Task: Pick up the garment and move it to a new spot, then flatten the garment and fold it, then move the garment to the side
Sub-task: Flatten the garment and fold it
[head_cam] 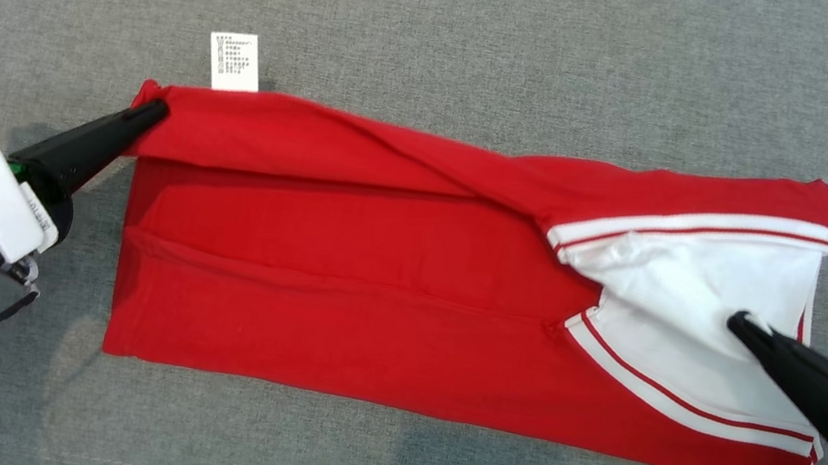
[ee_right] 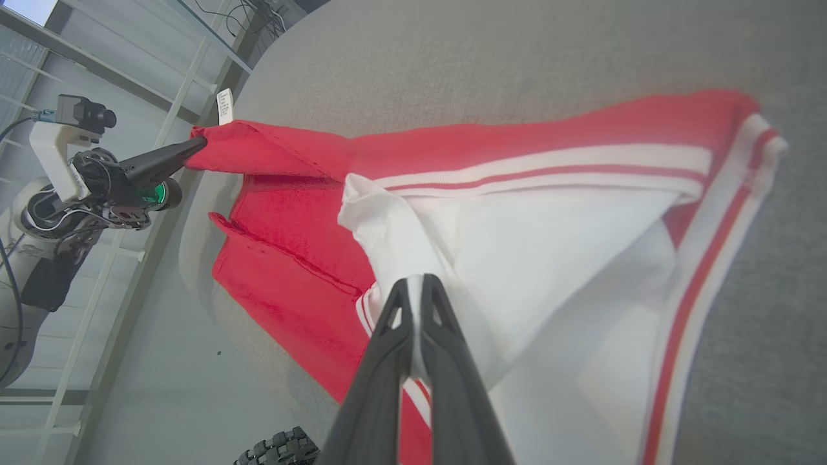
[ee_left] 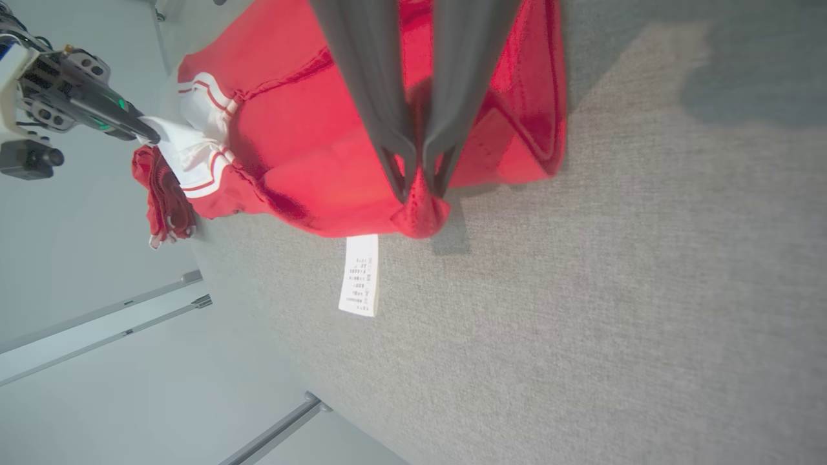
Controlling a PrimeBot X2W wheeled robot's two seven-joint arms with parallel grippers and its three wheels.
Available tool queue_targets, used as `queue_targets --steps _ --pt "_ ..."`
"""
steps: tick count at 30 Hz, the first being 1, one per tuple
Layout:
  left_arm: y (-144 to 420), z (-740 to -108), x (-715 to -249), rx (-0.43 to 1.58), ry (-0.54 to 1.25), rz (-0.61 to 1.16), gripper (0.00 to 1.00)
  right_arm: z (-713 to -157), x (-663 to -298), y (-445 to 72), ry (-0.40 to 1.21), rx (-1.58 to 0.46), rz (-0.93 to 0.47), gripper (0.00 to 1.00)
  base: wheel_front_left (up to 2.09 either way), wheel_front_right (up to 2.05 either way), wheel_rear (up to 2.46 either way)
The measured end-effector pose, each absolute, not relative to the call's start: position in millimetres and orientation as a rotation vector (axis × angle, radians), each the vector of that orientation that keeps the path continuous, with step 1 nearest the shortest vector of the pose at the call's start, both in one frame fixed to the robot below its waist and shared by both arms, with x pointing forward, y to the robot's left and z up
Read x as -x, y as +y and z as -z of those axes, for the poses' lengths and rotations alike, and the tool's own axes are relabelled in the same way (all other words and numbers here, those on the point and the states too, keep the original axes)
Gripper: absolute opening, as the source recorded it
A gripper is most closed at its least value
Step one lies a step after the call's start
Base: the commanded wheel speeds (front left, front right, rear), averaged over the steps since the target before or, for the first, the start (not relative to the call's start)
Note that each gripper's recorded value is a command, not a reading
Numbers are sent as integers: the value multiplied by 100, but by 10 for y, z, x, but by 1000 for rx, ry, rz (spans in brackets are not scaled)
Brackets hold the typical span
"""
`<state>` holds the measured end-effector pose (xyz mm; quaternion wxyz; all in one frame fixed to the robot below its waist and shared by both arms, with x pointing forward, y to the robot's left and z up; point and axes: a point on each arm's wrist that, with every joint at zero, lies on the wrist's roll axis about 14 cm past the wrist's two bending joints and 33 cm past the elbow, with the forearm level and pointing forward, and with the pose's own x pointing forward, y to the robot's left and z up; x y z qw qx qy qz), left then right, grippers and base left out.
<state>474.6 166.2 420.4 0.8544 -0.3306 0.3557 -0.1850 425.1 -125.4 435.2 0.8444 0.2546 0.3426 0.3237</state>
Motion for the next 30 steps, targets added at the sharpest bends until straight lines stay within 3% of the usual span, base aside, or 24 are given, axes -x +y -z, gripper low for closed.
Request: queue_targets --steps 8,9,10,11,12,22,27,30 --pt "1656 -4115 -4630 730 763 367 0 -4214 -3979 -1276 774 -592 -643 0 0 0 0" --pt "1656 -4111 -4629 734 760 364 0 -4192 -3954 -1265 781 -600 -640 5 0 0 0" --pt "1654 -4108 -4626 742 759 361 0 -4172 -3924 -1251 789 -611 -636 44 0 0 0" --pt "1655 -4104 -4625 754 752 354 29 -4159 -3899 -1231 793 -624 -634 100 0 0 0" --pt "1660 -4108 -4638 768 740 340 98 -4153 -3878 -1211 794 -636 -633 100 0 0 0" --pt "1803 -4054 -4442 885 669 235 100 -4066 -3683 -1205 820 -702 -580 100 0 0 0" --pt "1944 -4065 -4321 925 584 158 100 -4217 -3822 -1282 700 -754 -522 100 0 0 0" --pt "2108 -4197 -4284 870 469 107 100 -4306 -4021 -1566 558 -676 -441 100 0 0 0"
